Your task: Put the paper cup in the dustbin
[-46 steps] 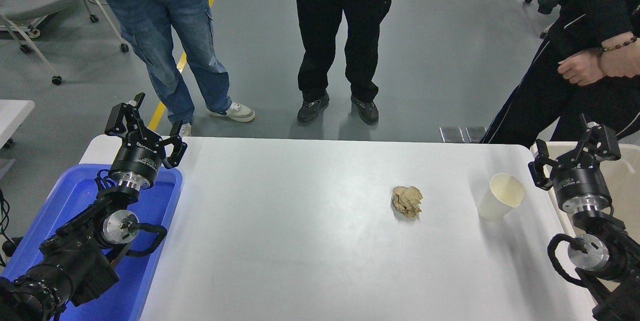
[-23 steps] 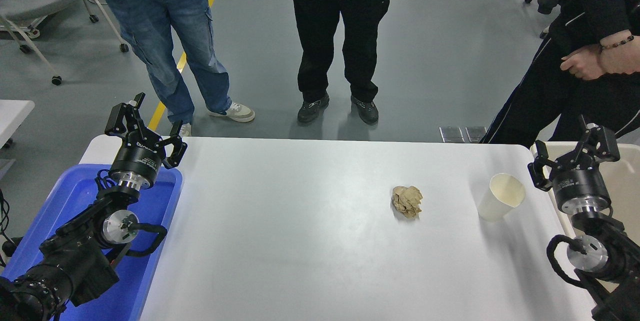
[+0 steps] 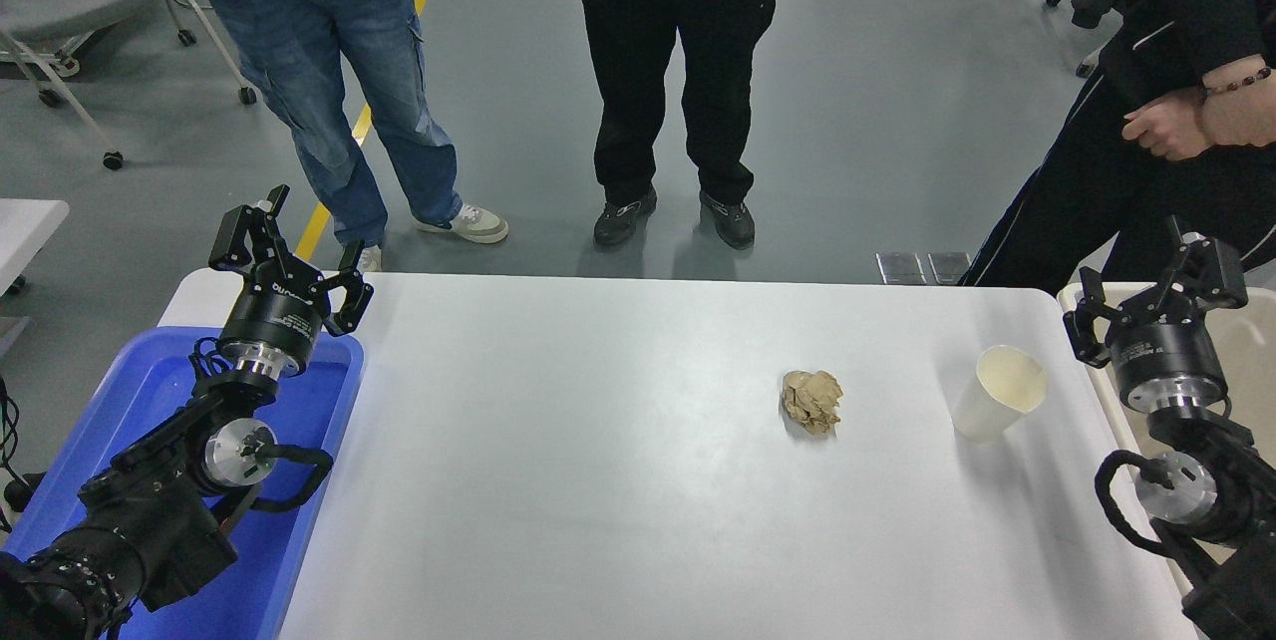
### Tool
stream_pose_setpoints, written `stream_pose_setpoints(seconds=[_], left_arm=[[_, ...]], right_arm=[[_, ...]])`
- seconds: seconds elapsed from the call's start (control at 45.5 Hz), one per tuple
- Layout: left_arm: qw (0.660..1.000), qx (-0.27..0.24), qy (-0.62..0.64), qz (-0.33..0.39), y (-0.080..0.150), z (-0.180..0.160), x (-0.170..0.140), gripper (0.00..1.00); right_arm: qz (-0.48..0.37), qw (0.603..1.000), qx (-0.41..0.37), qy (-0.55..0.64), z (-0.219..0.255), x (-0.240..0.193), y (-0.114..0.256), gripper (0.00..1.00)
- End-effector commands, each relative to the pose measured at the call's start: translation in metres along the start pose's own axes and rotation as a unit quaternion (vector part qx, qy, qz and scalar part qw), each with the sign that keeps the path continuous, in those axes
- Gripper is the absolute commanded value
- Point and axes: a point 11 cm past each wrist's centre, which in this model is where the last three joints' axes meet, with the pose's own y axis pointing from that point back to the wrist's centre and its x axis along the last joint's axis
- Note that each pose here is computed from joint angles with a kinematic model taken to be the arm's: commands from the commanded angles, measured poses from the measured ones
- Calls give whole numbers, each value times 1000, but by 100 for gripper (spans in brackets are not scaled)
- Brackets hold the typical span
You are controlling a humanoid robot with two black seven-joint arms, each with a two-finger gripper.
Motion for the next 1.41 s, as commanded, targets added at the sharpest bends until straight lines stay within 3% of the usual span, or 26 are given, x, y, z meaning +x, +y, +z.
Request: stream_pose_setpoints(seconds=[0.0,0.132,0.396,0.703,0.923,1.011,1.385], left_arm=[[1000,0,0,0,0,0,0,100],[1000,0,0,0,0,0,0,100],[1000,0,0,0,0,0,0,100],[1000,0,0,0,0,0,0,100],[1000,0,0,0,0,0,0,100],[1000,0,0,0,0,0,0,100],[1000,0,0,0,0,0,0,100]], right_arm=[[-38,990,-5,138,-45,23,-19,99],[-75,972,-10,221,-72,21,-32,99],[-164,916,-57,361,-80,5,-41,99],[-289,771,-125,554,-72,-12,-42,99],[-382,610,-165,674,-55,-1,-26,99],[-405,567,-173,696,-48,2,-20,99],[-450,527,-183,697,-11,-14,-9,99]])
